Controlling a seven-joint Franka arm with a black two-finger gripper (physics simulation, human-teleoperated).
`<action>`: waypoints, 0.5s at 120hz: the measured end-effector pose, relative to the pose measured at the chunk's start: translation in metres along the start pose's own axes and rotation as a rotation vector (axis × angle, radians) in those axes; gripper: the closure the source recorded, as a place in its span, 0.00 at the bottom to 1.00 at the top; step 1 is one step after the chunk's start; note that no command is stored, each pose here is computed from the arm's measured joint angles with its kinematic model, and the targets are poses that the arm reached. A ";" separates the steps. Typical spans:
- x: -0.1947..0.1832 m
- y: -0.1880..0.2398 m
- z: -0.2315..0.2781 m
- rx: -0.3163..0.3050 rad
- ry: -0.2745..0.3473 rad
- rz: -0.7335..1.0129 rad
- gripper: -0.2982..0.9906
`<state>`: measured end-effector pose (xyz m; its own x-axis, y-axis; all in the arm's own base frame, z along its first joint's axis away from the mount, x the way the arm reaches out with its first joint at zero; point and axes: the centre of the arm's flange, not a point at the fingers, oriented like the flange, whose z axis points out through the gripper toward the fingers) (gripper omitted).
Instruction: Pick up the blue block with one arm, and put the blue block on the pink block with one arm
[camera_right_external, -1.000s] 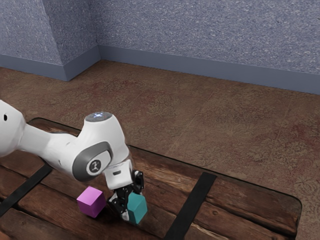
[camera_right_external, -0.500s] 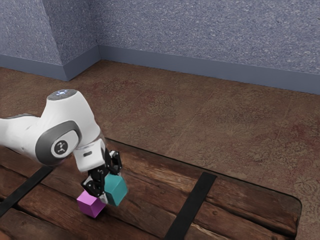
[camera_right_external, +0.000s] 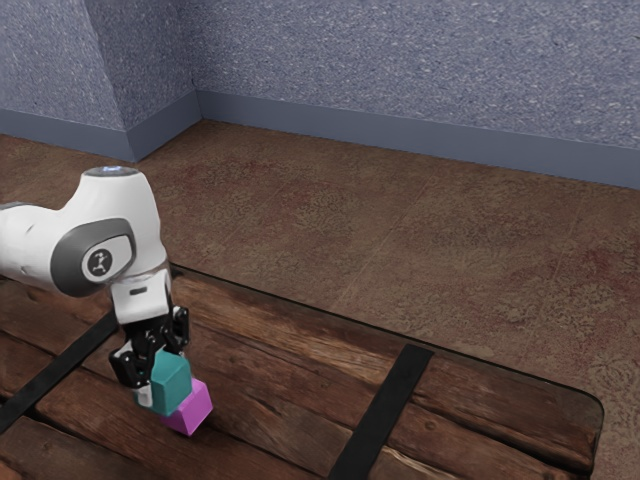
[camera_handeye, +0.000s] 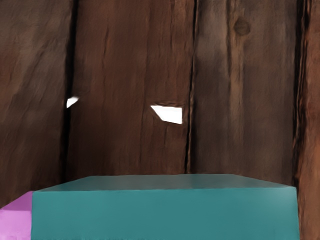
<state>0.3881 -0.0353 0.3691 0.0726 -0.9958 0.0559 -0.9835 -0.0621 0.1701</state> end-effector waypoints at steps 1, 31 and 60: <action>-0.001 -0.001 0.000 -0.001 -0.001 0.000 0.48; -0.013 -0.027 0.007 -0.029 -0.007 0.004 0.48; -0.028 -0.053 0.013 -0.030 0.002 -0.003 0.48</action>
<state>0.4358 -0.0051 0.3455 0.0761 -0.9954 0.0577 -0.9777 -0.0631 0.2001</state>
